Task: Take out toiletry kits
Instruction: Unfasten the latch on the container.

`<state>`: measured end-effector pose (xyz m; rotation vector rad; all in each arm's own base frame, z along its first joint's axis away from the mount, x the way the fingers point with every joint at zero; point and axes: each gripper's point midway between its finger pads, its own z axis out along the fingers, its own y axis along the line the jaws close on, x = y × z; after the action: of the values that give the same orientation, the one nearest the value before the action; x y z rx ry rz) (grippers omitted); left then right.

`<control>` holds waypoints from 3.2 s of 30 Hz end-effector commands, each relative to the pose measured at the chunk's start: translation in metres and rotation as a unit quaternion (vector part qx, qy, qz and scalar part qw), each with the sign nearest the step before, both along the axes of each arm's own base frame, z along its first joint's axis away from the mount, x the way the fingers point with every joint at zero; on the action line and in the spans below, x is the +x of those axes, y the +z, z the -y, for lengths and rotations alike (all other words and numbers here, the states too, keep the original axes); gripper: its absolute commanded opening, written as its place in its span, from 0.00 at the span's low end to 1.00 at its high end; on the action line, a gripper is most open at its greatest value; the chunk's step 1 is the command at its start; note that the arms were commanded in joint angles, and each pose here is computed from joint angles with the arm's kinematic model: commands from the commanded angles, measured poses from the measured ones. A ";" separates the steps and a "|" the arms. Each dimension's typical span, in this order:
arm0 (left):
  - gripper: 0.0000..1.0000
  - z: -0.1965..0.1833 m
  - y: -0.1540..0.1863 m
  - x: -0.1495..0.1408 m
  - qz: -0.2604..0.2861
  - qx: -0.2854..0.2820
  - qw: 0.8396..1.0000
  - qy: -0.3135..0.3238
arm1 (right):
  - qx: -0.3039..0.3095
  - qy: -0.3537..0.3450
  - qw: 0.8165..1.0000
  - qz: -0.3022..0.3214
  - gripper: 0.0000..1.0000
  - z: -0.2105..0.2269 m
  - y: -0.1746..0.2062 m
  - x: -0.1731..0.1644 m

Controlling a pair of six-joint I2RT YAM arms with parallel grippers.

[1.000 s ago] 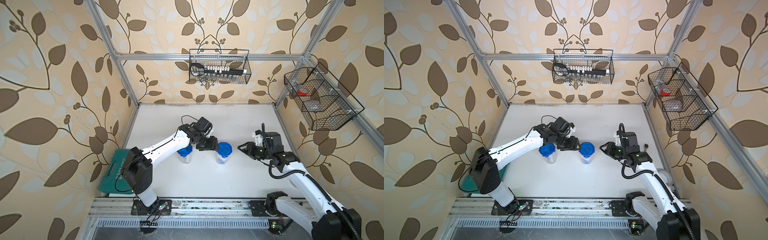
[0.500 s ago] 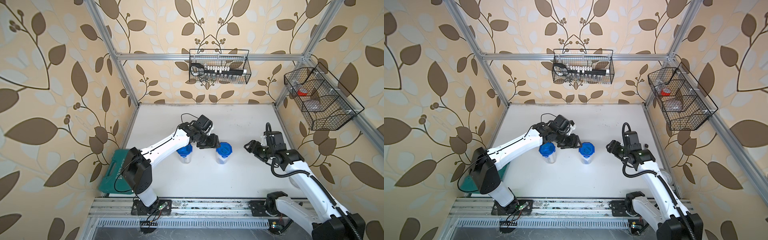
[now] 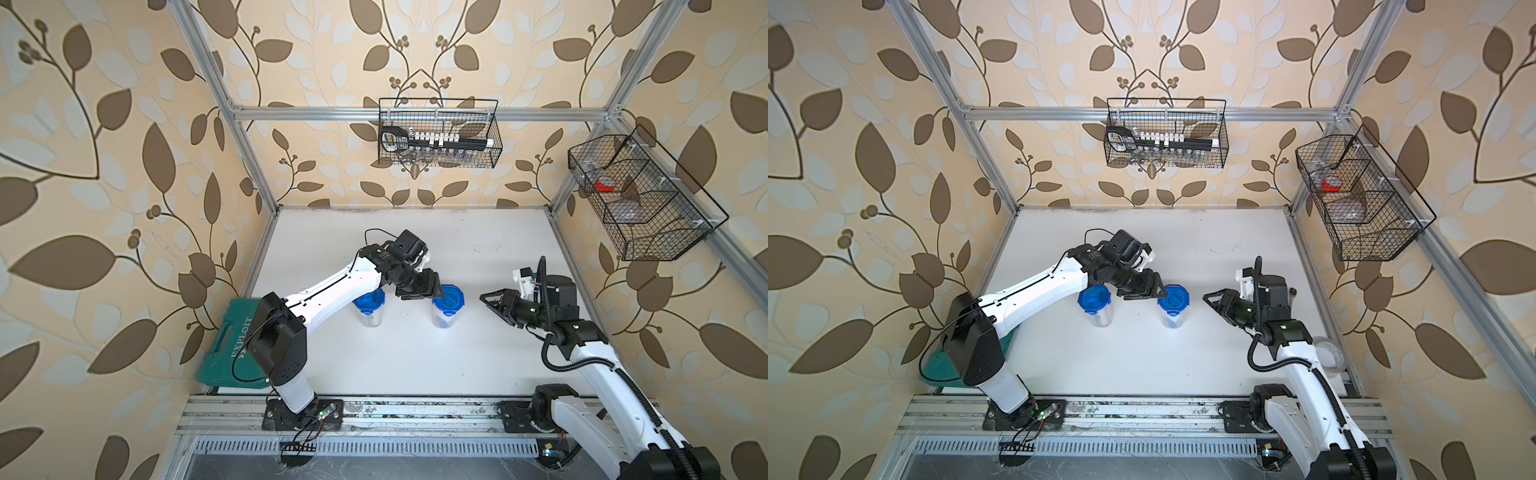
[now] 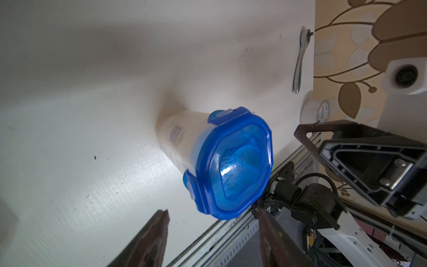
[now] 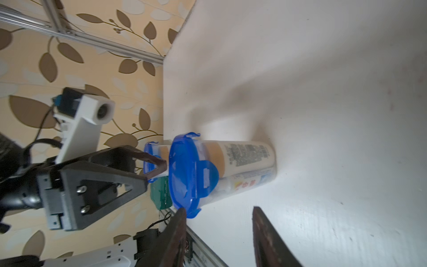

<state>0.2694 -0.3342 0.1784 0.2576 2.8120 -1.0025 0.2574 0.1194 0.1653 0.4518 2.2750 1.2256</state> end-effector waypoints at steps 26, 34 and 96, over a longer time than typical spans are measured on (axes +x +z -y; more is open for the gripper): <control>0.63 0.020 -0.011 0.008 -0.033 -0.021 0.999 0.002 | 0.174 0.084 0.981 0.019 0.45 -0.033 0.008 -0.010; 0.63 0.019 -0.013 0.007 -0.034 -0.022 0.999 -0.001 | 0.199 0.089 0.975 0.032 0.45 -0.035 0.011 -0.014; 0.49 -0.030 -0.100 -0.018 -0.106 0.117 0.986 0.043 | 0.256 0.057 0.965 0.008 0.20 -0.036 -0.004 0.018</control>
<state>0.2733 -0.3523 0.1482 0.1871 2.8548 -1.1146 0.2763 0.1539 0.1503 0.5736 1.9716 1.8857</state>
